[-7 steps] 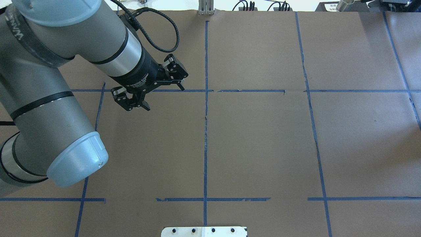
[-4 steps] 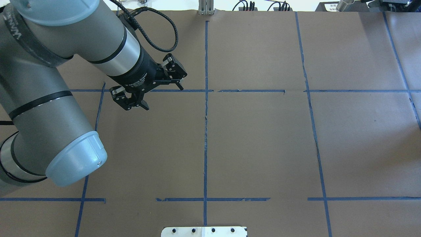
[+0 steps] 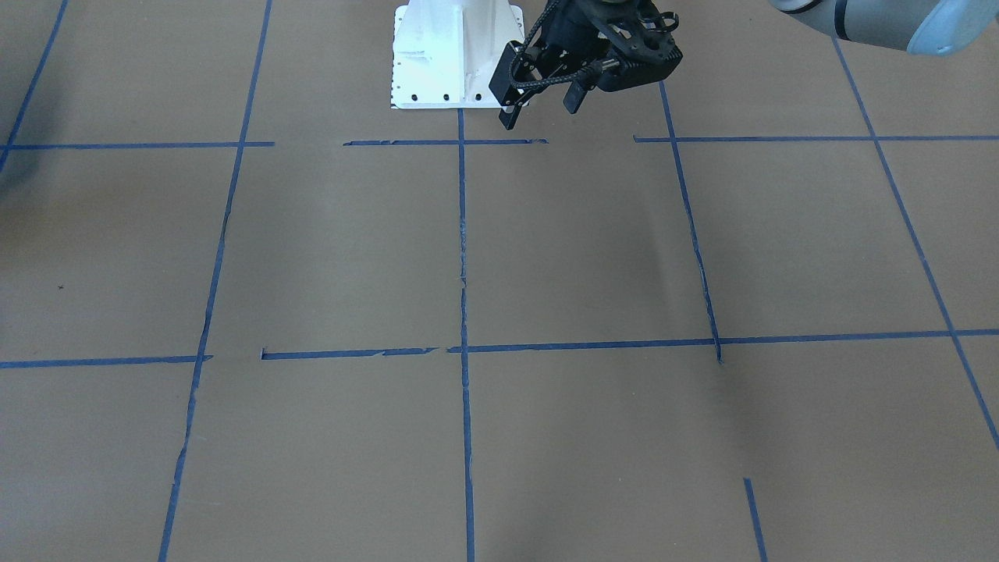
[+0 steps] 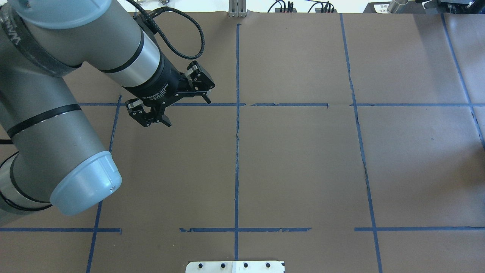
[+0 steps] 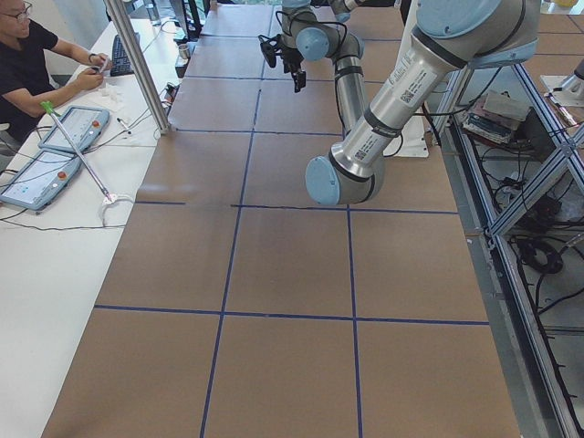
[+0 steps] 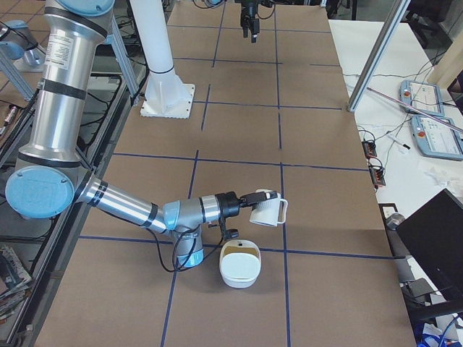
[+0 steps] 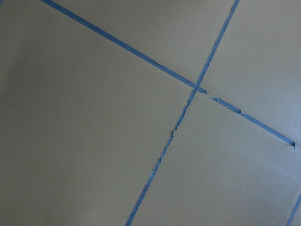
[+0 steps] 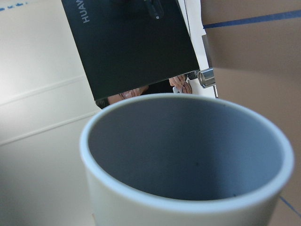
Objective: Left arm hands cup to right arm to dump lemon
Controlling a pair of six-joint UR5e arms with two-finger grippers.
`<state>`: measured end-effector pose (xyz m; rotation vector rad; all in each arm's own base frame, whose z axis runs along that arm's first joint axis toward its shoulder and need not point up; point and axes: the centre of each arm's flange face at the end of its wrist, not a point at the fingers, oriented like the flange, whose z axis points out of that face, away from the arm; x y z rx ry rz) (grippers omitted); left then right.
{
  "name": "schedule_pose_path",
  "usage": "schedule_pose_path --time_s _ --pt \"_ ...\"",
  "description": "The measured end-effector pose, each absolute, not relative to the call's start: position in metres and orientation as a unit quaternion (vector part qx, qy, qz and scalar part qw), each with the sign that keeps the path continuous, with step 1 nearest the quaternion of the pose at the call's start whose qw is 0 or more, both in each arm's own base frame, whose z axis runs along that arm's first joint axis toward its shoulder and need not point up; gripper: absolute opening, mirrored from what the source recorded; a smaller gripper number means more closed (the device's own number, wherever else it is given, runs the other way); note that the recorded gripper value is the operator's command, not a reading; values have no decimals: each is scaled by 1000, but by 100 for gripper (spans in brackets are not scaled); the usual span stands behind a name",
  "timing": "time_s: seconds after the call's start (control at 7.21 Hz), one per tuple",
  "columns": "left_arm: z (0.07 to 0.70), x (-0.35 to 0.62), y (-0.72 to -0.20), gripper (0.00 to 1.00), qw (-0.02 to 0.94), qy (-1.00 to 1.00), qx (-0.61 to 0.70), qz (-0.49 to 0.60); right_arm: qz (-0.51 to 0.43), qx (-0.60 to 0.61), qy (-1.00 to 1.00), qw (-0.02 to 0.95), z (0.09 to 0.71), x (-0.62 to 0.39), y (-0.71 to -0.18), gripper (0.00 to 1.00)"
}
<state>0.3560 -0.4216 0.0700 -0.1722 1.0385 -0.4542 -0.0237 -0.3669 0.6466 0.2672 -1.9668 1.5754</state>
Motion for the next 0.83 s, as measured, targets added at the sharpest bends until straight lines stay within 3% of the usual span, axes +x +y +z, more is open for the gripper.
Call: schedule_pose_path --time_s 0.28,0.83 --pt "71 355 -422 100 840 491 -82 -215 535 205 -701 425 603 -52 -390 0" --pt "77 357 -426 100 845 487 -77 -209 296 393 -607 625 558 -153 -417 0"
